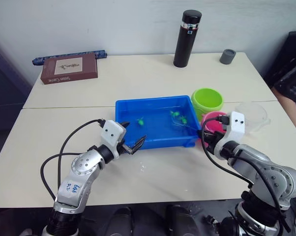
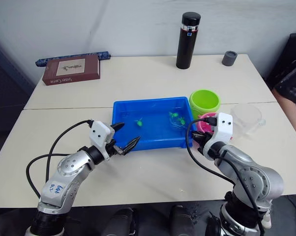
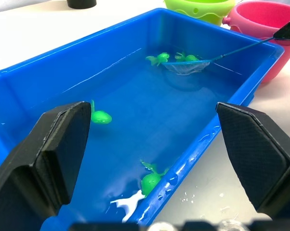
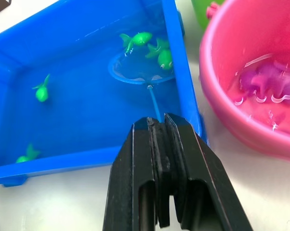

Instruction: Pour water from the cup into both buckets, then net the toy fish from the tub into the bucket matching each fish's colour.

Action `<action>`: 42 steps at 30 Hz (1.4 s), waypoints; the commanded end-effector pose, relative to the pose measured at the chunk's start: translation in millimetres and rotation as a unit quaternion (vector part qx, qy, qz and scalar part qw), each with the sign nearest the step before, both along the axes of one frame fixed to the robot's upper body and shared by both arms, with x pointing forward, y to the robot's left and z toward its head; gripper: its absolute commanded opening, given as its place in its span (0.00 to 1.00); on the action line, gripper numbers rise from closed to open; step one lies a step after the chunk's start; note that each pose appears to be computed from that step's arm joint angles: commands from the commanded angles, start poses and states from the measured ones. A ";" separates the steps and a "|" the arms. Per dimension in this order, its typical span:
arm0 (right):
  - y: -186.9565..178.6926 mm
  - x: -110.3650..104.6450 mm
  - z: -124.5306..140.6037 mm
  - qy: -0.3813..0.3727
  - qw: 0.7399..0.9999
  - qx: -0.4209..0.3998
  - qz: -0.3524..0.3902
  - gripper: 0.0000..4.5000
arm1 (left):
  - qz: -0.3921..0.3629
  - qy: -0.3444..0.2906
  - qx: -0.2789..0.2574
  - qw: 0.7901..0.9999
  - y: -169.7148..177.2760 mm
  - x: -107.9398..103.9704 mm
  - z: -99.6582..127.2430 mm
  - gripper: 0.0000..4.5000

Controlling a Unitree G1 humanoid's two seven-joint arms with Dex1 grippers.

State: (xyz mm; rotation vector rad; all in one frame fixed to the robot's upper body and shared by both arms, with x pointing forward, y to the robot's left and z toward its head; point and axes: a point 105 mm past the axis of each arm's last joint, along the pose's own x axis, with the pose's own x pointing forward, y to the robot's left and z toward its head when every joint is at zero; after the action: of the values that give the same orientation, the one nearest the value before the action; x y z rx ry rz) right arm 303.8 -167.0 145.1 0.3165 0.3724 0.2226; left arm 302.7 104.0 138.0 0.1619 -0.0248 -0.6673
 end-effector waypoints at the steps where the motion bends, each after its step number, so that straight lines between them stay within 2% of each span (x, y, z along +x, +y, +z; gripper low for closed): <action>1: -2.2 -2.4 16.2 -0.055 0.998 -0.037 0.000 0.00 | -0.013 -0.024 0.002 1.000 -5.4 -2.8 9.2 0.99; 6: 3.3 -11.4 16.9 -0.084 0.992 -0.092 0.033 0.00 | -0.015 -0.023 0.002 1.000 -5.9 -2.4 8.3 0.99; 14: 11.3 -37.3 9.3 -0.120 0.972 -0.179 0.096 0.00 | -0.020 -0.020 0.004 1.000 -6.7 -1.8 6.3 0.99; 23: 19.8 -44.2 47.0 -0.246 0.943 -0.198 0.105 0.00 | -0.045 -0.024 -0.004 0.999 -12.6 -4.5 9.3 0.99; 29: 14.5 -38.9 72.6 -0.308 0.918 -0.233 0.090 0.00 | -0.088 -0.041 -0.012 0.995 -18.2 -12.7 18.9 0.99; 31: 0.1 -28.6 74.5 -0.307 0.914 -0.256 0.067 0.00 | -0.096 -0.050 -0.017 0.994 -19.8 -13.3 23.2 0.99; 37: -34.5 -8.9 65.3 -0.285 0.906 -0.310 0.036 0.00 | -0.098 -0.058 -0.018 0.993 -20.9 -11.0 25.1 0.99; 42: -54.6 -3.0 53.2 -0.272 0.887 -0.371 0.031 0.00 | -0.099 -0.063 -0.017 0.993 -21.4 -8.8 27.8 0.99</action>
State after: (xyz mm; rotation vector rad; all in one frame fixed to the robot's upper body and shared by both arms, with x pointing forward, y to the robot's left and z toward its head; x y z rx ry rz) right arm 303.6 -221.6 186.5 -0.4745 -0.0458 0.2091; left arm 294.5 83.6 156.6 0.1633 -0.1310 -0.8446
